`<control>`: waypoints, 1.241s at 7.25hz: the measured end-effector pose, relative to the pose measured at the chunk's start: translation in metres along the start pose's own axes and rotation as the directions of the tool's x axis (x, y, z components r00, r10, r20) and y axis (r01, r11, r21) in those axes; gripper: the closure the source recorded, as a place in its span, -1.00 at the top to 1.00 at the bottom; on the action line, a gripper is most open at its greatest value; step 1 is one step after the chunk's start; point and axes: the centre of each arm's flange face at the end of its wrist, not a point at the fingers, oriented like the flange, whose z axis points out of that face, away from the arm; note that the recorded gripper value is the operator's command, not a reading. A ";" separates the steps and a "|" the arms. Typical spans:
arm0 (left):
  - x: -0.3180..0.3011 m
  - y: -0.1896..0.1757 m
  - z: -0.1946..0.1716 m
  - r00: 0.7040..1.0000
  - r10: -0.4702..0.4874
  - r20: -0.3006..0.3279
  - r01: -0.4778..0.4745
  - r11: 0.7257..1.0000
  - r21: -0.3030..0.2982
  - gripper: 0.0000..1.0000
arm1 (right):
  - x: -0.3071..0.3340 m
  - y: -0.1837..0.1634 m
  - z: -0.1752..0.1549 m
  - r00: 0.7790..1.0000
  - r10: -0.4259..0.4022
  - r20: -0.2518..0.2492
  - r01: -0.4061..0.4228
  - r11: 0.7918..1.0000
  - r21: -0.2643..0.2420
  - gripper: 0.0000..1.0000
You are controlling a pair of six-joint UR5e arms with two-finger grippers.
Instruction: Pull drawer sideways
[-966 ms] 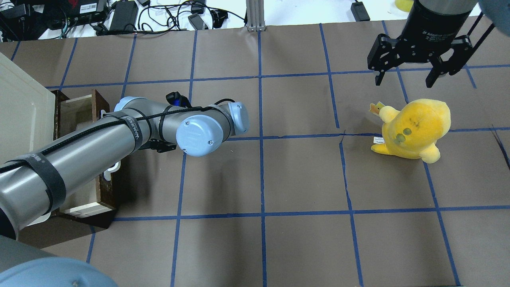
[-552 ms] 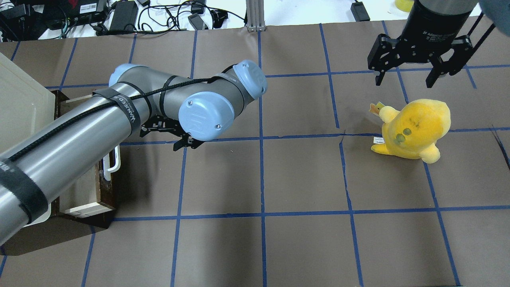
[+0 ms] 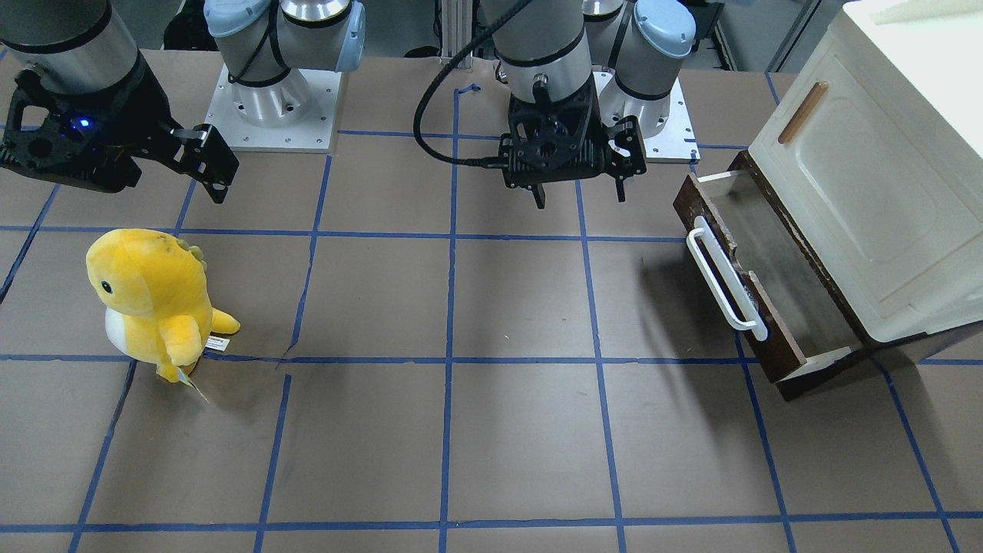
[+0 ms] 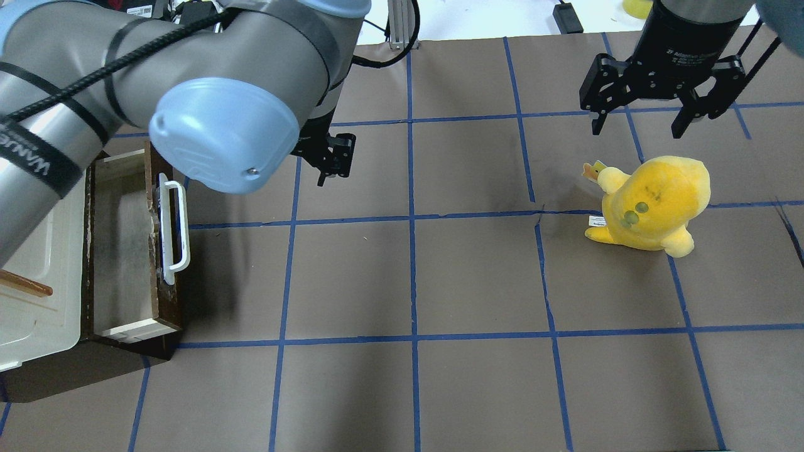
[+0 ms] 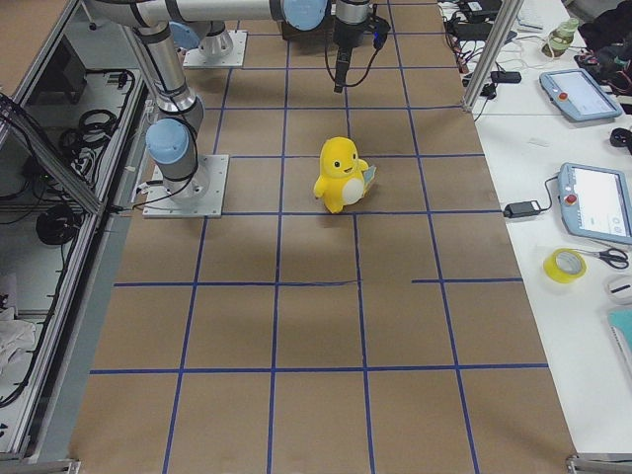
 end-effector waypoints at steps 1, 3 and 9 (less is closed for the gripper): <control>-0.013 0.010 -0.021 0.997 0.040 -0.061 -0.037 0.998 0.043 0.89 | 0.000 0.000 0.000 1.000 0.000 0.000 0.000 1.000 0.000 1.00; -0.064 0.016 -0.039 0.992 0.048 -0.119 -0.037 0.995 0.090 0.92 | 0.000 0.000 0.000 1.000 0.000 0.000 0.000 1.000 0.000 1.00; -0.148 0.025 -0.013 0.953 -0.083 -0.290 0.109 0.991 0.075 1.00 | 0.000 0.000 0.000 1.000 0.000 0.000 0.000 1.000 0.000 1.00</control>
